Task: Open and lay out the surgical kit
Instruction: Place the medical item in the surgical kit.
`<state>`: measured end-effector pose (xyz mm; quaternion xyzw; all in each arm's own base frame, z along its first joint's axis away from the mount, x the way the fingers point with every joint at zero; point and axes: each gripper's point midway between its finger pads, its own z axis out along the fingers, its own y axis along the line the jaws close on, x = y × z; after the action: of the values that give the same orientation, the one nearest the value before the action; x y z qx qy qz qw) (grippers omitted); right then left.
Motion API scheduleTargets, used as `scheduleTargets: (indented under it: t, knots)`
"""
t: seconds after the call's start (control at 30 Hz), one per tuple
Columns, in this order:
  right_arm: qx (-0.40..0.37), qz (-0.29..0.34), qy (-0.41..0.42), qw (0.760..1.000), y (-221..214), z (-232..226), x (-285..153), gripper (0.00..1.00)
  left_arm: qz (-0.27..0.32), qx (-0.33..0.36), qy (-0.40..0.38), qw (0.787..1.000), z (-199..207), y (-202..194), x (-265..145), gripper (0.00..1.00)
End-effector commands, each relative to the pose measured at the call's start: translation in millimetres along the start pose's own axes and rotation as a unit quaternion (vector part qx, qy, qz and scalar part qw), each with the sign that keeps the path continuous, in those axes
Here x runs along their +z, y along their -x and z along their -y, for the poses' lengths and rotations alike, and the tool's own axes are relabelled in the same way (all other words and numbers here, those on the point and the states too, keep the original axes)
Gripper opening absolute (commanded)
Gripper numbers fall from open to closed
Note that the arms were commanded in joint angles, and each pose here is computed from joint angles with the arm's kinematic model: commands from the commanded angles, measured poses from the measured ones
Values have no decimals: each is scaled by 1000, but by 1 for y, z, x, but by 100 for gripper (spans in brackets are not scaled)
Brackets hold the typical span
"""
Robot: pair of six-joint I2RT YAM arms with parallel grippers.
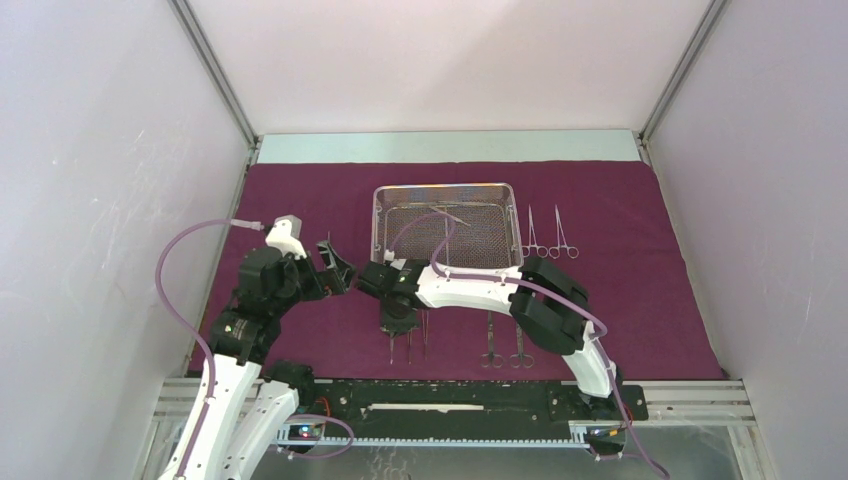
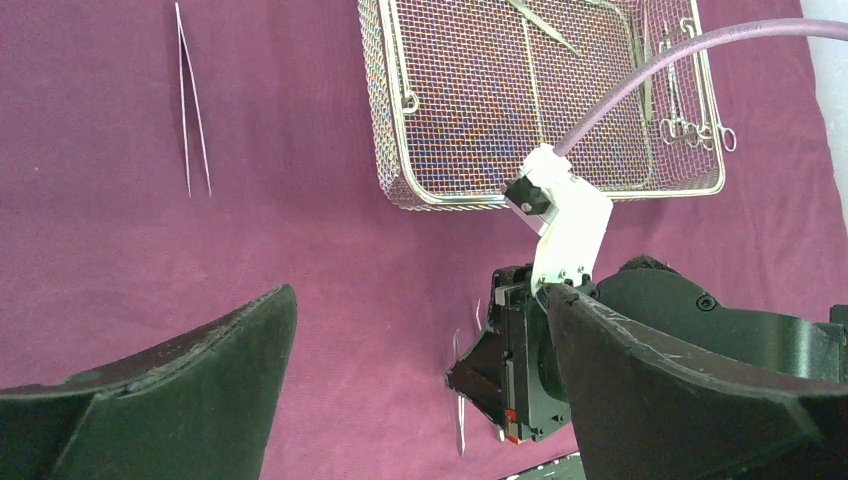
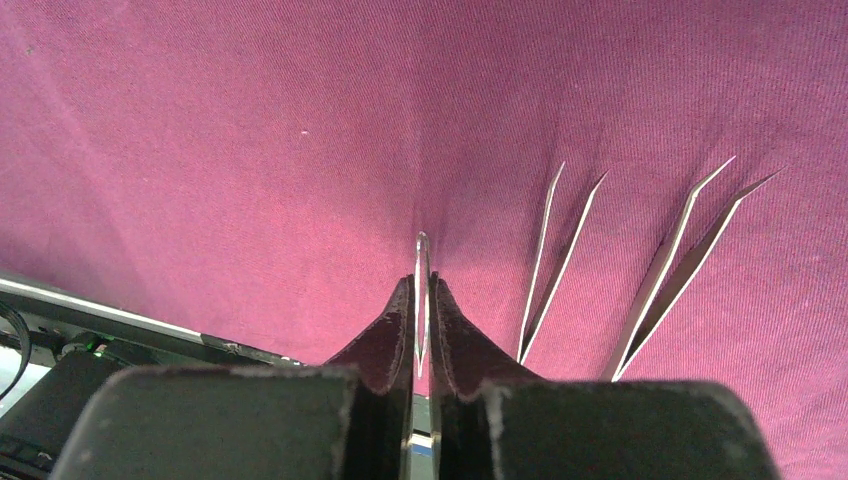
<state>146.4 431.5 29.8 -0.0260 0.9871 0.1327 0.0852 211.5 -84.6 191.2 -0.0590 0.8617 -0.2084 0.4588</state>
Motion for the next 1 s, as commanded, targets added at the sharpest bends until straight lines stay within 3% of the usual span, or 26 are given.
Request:
scheduleTargets:
  t: [0.0,0.17,0.43,0.8,0.97]
  knots:
    - [2,8,1,1000,3,-7,-3,9,18,14,-14,1000,6,10,-1,100]
    - [3,7,1,1000,4,-7,-3,14,18,14,-16,1000,6,10,-1,100]
    - [6,6,2,1000,3,-7,-3,28,18,15,-18,1000,7,10,-2,100]
    - [5,12,5,1000,5,-9,-8,30,19,16,-20,999,8,10,-2,100]
    - [1,30,14,999,12,-12,-22,42,18,15,-20,1000,8,10,-2,100]
